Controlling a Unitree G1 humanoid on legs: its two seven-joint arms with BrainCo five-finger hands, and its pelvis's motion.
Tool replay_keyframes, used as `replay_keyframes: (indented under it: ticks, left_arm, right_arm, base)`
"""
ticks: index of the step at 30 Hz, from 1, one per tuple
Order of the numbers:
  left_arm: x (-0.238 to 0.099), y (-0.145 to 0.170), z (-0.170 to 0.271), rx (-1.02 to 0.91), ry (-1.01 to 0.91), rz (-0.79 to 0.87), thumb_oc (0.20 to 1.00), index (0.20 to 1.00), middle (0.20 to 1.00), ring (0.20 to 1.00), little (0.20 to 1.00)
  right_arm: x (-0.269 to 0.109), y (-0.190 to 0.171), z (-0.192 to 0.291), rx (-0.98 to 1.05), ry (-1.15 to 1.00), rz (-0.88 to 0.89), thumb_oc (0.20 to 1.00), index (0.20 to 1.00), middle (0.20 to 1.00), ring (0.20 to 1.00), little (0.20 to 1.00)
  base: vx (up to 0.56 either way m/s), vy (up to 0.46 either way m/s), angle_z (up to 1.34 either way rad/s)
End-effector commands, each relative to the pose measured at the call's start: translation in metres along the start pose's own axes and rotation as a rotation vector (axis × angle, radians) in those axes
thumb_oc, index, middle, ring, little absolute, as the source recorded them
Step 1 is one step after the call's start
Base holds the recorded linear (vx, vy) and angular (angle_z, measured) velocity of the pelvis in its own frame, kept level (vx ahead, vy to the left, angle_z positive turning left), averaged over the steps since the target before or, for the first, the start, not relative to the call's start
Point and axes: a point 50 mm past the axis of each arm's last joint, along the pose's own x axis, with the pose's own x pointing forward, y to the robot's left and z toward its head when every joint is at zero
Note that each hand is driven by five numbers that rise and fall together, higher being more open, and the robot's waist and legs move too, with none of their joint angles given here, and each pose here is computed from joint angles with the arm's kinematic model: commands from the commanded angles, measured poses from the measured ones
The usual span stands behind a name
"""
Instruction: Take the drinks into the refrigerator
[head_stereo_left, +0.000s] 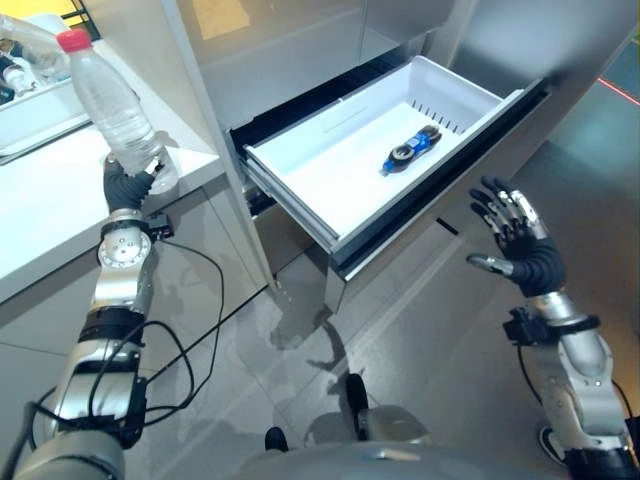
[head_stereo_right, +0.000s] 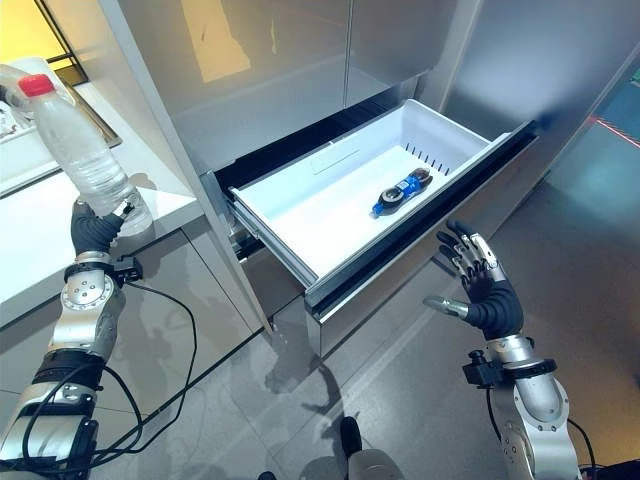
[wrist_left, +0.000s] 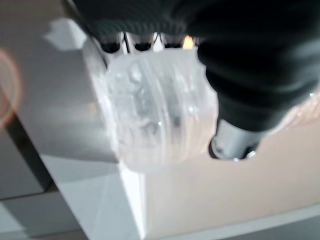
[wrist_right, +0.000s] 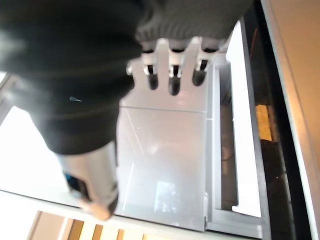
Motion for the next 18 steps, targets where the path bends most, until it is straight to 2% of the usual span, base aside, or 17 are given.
replay_keyframes:
  ticks: [1, 8, 11, 13, 16, 17, 18]
  left_arm:
    - [0.018, -0.006, 0.02, 0.015, -0.063, -0.02, 0.2, 0.2, 0.2, 0.2, 0.2]
    - [0.011, -0.012, 0.023, -0.044, -0.099, -0.072, 0.2, 0.2, 0.2, 0.2, 0.2]
    - [-0.004, -0.016, 0.03, -0.044, -0.165, -0.165, 0.2, 0.2, 0.2, 0.2, 0.2]
    - [-0.026, -0.017, 0.035, -0.077, -0.215, -0.286, 0.2, 0.2, 0.2, 0.2, 0.2]
    - [-0.037, -0.018, 0.041, -0.101, -0.241, -0.363, 0.2, 0.2, 0.2, 0.2, 0.2]
    - [-0.048, -0.02, 0.044, -0.139, -0.243, -0.454, 0.2, 0.2, 0.2, 0.2, 0.2]
    - [-0.048, -0.02, 0.044, -0.14, -0.242, -0.453, 0.2, 0.2, 0.2, 0.2, 0.2]
  right_arm:
    - [0.009, 0.003, 0.034, -0.003, -0.168, 0.044, 1.0, 1.0, 1.0, 1.0, 1.0]
    - [0.012, -0.002, 0.03, -0.027, -0.147, 0.037, 1.0, 1.0, 1.0, 1.0, 1.0]
    - [0.015, -0.016, 0.023, -0.056, -0.096, -0.001, 1.0, 1.0, 1.0, 1.0, 1.0]
    - [0.017, -0.034, 0.02, -0.039, -0.049, -0.008, 1.0, 1.0, 1.0, 1.0, 1.0]
    - [0.025, -0.048, 0.022, -0.084, -0.025, -0.014, 1.0, 1.0, 1.0, 1.0, 1.0]
    - [0.029, -0.053, 0.017, -0.034, 0.025, 0.03, 1.0, 1.0, 1.0, 1.0, 1.0]
    - [0.029, -0.053, 0.017, -0.033, 0.025, 0.033, 1.0, 1.0, 1.0, 1.0, 1.0]
  base:
    - [0.0, 0.0, 0.0]
    - [0.0, 0.0, 0.0]
    - [-0.01, -0.01, 0.0]
    - [0.0, 0.0, 0.0]
    - [-0.01, -0.004, 0.01]
    - [-0.03, -0.011, 0.03]
    - [-0.03, -0.012, 0.01]
